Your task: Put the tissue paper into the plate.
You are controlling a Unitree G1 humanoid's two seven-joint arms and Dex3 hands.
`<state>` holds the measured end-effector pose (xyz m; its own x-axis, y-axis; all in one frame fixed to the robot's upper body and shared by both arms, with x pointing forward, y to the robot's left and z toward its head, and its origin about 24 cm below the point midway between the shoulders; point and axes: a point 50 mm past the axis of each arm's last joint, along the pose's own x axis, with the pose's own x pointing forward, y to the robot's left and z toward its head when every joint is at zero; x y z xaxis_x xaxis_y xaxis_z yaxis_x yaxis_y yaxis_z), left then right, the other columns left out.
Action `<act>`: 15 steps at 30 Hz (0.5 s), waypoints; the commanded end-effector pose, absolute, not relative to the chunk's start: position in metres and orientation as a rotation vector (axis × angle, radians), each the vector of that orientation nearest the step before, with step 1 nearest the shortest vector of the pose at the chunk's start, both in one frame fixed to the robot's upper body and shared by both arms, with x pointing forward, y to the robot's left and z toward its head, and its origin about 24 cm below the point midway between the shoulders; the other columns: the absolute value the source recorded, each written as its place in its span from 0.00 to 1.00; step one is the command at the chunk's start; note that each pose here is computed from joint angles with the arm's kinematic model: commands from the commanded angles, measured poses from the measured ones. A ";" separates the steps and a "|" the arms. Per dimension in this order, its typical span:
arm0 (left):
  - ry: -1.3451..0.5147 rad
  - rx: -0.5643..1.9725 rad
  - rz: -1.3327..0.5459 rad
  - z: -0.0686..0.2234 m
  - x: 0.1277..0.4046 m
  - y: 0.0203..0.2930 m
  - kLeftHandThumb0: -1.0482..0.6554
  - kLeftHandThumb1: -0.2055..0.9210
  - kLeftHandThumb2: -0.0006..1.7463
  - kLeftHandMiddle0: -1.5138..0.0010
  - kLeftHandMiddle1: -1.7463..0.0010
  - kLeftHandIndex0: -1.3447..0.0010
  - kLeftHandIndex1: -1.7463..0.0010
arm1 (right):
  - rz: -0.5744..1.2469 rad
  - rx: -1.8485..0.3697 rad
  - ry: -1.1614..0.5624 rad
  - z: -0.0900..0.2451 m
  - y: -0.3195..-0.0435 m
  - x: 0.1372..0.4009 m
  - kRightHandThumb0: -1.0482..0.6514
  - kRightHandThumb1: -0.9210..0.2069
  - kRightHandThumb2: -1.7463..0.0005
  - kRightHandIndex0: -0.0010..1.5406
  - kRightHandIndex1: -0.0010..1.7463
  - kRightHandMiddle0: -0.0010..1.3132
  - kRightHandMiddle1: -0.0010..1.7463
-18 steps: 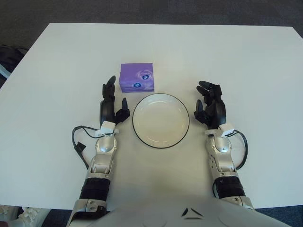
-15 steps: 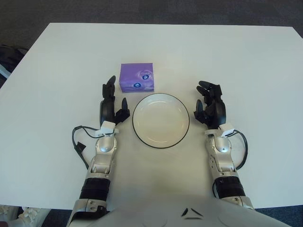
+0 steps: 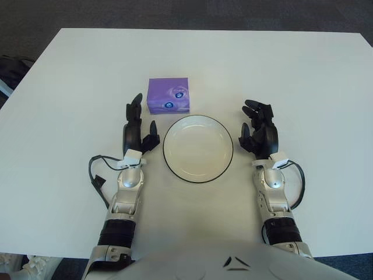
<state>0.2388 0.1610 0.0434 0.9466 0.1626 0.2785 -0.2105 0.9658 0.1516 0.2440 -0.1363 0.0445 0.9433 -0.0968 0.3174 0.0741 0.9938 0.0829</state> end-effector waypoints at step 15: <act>-0.265 0.337 0.309 0.061 0.220 0.199 0.20 1.00 0.46 0.84 1.00 1.00 0.66 | -0.117 0.045 -0.012 -0.024 -0.140 0.209 0.39 0.14 0.55 0.25 0.50 0.00 0.62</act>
<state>0.2254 0.1796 0.0505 0.9392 0.2020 0.2777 -0.2655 0.9401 0.2140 0.2449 -0.1347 0.0455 0.9427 -0.0956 0.3198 0.0717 0.9937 0.0857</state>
